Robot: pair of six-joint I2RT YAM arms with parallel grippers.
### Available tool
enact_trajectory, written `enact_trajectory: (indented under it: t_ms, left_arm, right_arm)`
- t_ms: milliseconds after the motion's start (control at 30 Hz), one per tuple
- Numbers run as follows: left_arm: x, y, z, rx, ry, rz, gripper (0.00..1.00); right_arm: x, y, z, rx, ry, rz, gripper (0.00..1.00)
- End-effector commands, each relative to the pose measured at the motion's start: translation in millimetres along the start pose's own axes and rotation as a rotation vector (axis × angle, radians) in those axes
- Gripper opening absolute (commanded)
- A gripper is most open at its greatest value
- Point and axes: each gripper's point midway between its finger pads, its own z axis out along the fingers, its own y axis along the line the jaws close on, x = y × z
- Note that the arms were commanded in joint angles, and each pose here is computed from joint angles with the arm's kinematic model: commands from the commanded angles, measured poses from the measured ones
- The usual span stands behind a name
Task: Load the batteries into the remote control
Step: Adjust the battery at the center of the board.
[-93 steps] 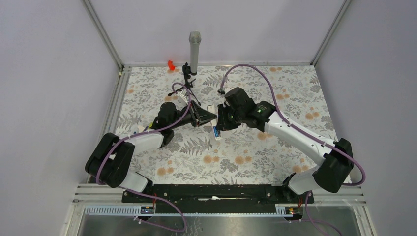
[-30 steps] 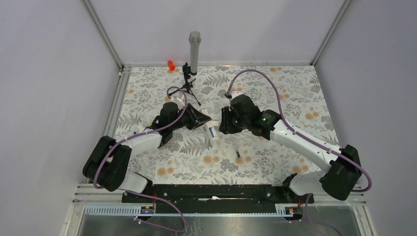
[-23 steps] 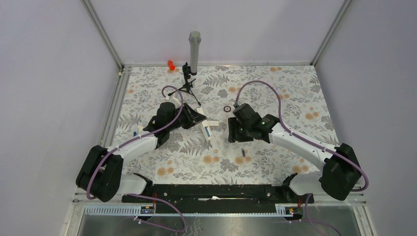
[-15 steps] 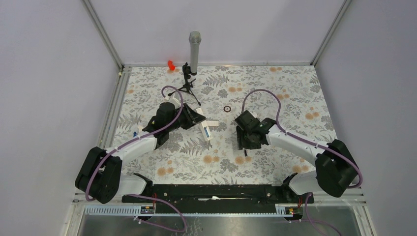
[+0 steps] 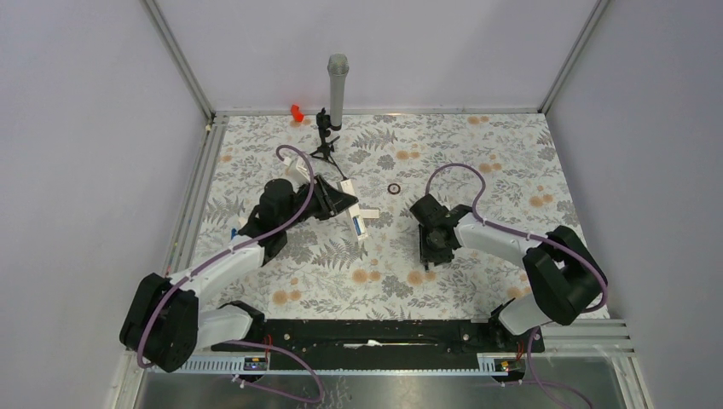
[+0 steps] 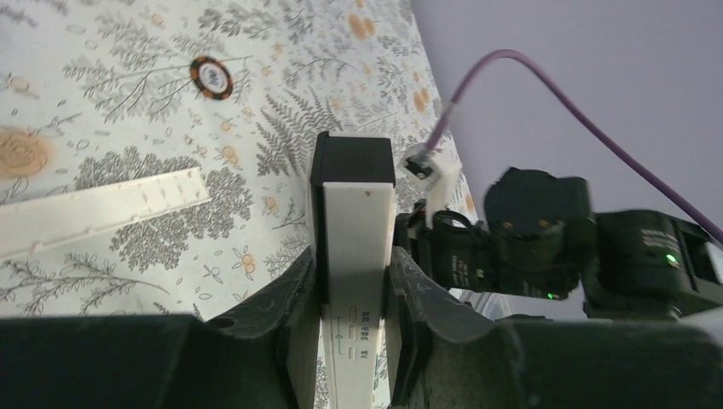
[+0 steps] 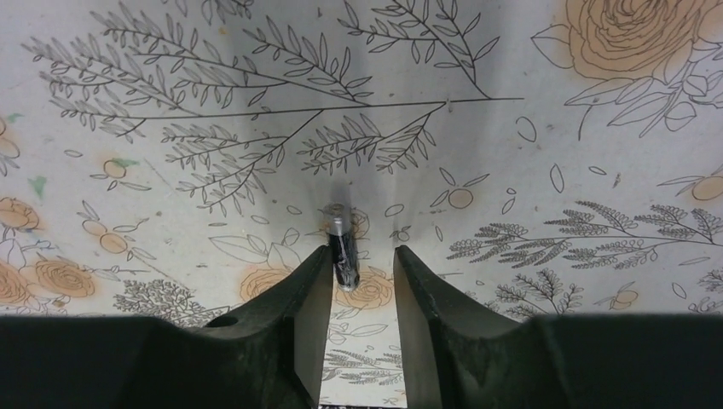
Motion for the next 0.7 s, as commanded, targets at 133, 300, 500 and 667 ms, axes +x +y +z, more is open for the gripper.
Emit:
enact_trajectory:
  t_ms: [133,300,500,667]
  left_arm:
    - [-22.2,-39.0,-17.0,0.150,-0.100,0.170,0.00]
    - [-23.6,-40.3,-22.5,0.145,-0.115,0.182,0.00]
    - [-27.9,-41.7,-33.3,0.120,-0.145,0.205,0.00]
    - [-31.9,-43.8,-42.0,0.107,-0.175,0.219,0.00]
  right_arm:
    - [-11.8,-0.4,15.5,-0.001,-0.005,0.101,0.25]
    - [-14.6,-4.0,19.3,0.021,-0.002,0.181,0.06]
    - [-34.6,-9.3,16.5,0.008,-0.037,0.517,0.00]
    - [-62.3,-0.4,20.9,-0.058,-0.073,0.835,0.00]
